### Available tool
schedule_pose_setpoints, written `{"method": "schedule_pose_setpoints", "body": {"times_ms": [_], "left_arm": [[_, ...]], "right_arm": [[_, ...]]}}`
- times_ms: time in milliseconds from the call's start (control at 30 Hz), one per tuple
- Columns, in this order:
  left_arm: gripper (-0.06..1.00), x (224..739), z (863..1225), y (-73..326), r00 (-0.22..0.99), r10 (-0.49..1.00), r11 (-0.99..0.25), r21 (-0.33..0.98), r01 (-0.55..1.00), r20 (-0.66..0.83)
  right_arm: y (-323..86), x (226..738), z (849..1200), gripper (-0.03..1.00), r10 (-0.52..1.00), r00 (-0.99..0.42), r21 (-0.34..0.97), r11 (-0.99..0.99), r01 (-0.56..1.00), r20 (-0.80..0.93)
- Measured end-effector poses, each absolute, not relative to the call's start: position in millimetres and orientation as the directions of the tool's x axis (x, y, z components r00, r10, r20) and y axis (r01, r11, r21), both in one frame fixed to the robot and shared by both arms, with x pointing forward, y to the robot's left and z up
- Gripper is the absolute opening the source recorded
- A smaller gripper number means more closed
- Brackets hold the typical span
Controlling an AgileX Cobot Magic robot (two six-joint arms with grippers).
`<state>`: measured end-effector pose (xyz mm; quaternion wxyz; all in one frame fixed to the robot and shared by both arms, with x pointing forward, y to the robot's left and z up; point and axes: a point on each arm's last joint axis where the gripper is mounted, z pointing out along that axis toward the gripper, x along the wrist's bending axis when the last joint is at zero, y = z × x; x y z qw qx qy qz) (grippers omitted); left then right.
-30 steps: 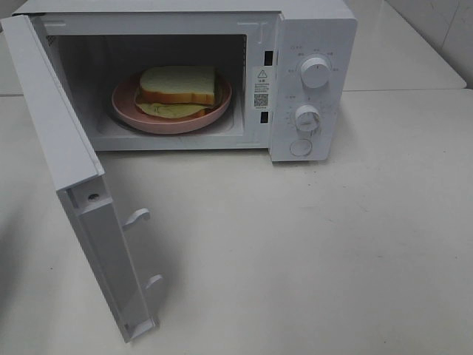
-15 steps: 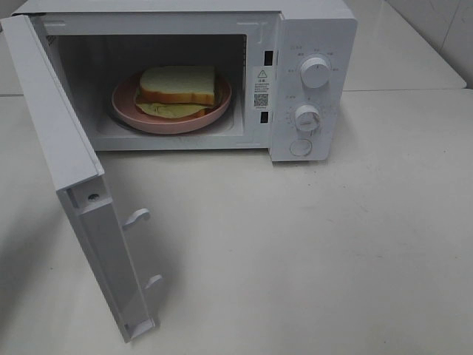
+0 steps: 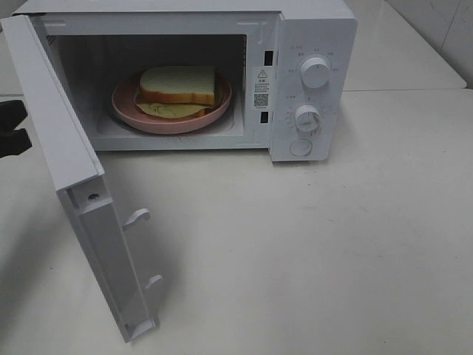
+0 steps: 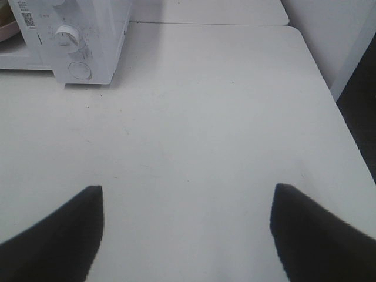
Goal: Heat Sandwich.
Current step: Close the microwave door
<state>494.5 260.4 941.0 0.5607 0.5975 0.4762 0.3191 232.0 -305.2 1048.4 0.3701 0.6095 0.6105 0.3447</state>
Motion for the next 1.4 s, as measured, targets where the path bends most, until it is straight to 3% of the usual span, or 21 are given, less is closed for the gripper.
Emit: {"method": "schedule_pose_setpoints", "body": {"times_ms": [1400], "left_arm": [[0.0,553.5,949.3,100.3,0.488,0.843,0.188,0.974,0.129,-0.227]], "right_arm": [[-305.2,232.0,1048.4,0.76,0.999,0.017,0.872,0.019,0.489,-0.032]]}}
